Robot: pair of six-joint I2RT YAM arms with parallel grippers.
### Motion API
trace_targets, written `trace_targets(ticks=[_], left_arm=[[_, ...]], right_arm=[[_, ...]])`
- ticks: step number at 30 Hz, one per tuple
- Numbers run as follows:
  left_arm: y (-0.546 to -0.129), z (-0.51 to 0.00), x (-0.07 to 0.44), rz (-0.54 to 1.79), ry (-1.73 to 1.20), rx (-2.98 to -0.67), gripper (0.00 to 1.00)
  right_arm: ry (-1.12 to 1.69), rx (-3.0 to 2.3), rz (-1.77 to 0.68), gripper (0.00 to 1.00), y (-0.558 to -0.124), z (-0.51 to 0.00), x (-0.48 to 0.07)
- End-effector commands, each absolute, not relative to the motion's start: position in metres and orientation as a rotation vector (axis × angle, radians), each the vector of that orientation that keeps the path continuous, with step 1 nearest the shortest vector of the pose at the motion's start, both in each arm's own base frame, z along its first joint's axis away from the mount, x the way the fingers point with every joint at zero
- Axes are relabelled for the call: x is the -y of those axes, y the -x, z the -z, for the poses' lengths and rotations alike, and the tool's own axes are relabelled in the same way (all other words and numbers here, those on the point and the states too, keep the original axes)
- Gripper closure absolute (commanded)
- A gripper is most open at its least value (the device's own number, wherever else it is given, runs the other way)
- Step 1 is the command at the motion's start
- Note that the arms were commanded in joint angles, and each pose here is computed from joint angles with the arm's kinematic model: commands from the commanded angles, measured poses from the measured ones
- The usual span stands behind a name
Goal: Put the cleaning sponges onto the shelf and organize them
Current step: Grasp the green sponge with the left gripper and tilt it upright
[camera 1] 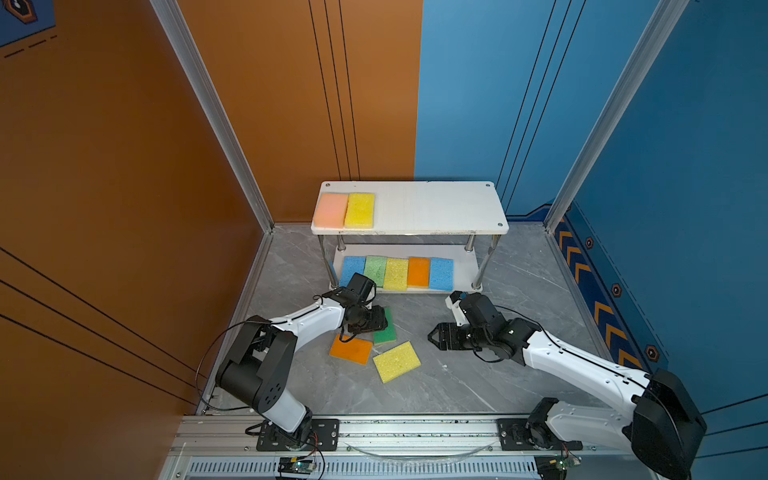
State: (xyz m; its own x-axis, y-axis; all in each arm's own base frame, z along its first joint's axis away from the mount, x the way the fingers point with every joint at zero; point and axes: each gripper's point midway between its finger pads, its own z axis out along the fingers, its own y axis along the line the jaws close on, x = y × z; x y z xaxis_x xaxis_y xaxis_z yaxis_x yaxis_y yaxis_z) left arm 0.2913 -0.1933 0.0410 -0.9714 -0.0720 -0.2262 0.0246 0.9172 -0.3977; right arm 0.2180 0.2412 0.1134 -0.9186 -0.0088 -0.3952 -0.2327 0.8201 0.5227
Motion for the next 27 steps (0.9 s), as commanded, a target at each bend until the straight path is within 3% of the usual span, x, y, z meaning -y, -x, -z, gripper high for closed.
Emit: trace_targets(ticks=[1, 8, 14, 19, 27], left_arm=[[-0.295, -0.040, 0.198, 0.621, 0.011, -2.836, 0.44], [-0.294, -0.033, 0.200, 0.640, 0.013, -2.848, 0.56], [-0.293, -0.032, 0.200, 0.649, 0.016, -2.852, 0.78], [-0.293, -0.037, 0.199, 0.659, 0.016, -2.837, 0.90], [-0.292, -0.060, 0.204, 0.747, 0.011, -2.784, 0.98]], right_arm=[[0.155, -2.636, -0.825, 0.24, -0.216, -0.115, -0.238], [0.144, -2.633, -0.826, 0.20, -0.216, -0.117, -0.239], [0.142, -2.634, -0.821, 0.19, -0.216, -0.117, -0.239], [0.146, -2.631, -0.820, 0.20, -0.217, -0.118, -0.240], [0.154, -2.623, -0.831, 0.19, -0.220, -0.123, -0.246]])
